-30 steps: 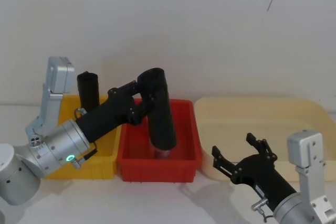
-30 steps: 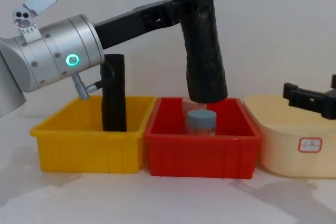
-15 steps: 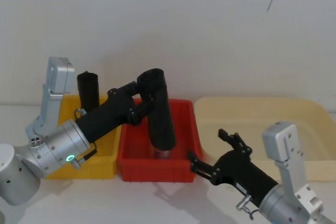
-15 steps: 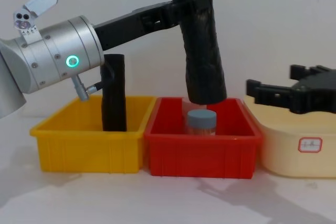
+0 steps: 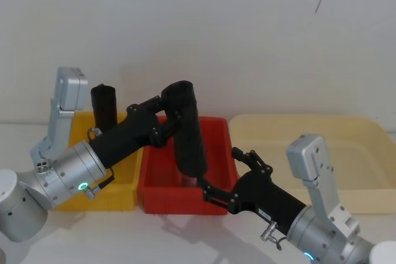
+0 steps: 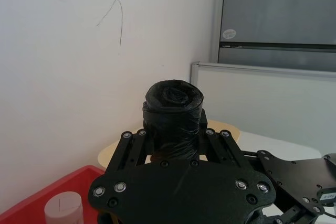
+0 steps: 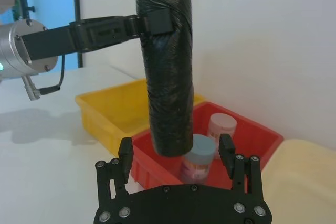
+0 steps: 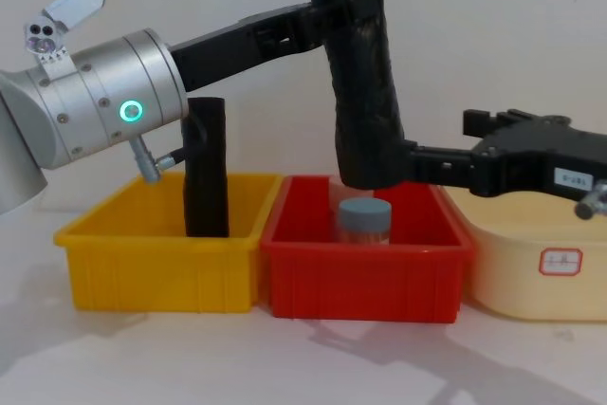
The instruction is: Pick up the garbage bag with the one hand and transfer it to the other hand.
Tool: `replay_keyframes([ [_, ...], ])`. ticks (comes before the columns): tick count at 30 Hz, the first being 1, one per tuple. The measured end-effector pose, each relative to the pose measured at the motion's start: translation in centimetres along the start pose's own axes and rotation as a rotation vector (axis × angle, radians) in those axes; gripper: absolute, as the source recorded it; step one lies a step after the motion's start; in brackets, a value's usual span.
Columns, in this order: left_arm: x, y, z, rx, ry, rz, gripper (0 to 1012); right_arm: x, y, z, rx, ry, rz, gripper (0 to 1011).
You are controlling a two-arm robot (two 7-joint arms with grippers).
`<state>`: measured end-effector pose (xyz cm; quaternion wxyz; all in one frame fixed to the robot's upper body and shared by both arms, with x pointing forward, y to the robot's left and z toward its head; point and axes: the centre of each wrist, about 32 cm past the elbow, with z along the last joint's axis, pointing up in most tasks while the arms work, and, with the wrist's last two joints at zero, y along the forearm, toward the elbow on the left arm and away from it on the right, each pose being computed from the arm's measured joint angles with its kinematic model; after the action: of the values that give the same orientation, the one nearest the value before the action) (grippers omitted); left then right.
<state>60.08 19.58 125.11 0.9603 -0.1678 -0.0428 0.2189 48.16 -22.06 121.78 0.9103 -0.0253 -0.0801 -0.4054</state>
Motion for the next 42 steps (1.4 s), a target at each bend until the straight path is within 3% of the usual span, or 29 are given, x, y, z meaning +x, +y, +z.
replay_keyframes([
  [24, 0.01, 0.01, -0.02, 0.0, 0.0, 0.0, 405, 1.1, 3.8, -0.6, 0.07, 0.011, 0.068, 1000],
  [42, 0.0, 0.01, -0.02, 0.0, 0.0, 0.0, 405, 1.8, 6.2, -0.9, 0.053, -0.013, 0.087, 1001],
])
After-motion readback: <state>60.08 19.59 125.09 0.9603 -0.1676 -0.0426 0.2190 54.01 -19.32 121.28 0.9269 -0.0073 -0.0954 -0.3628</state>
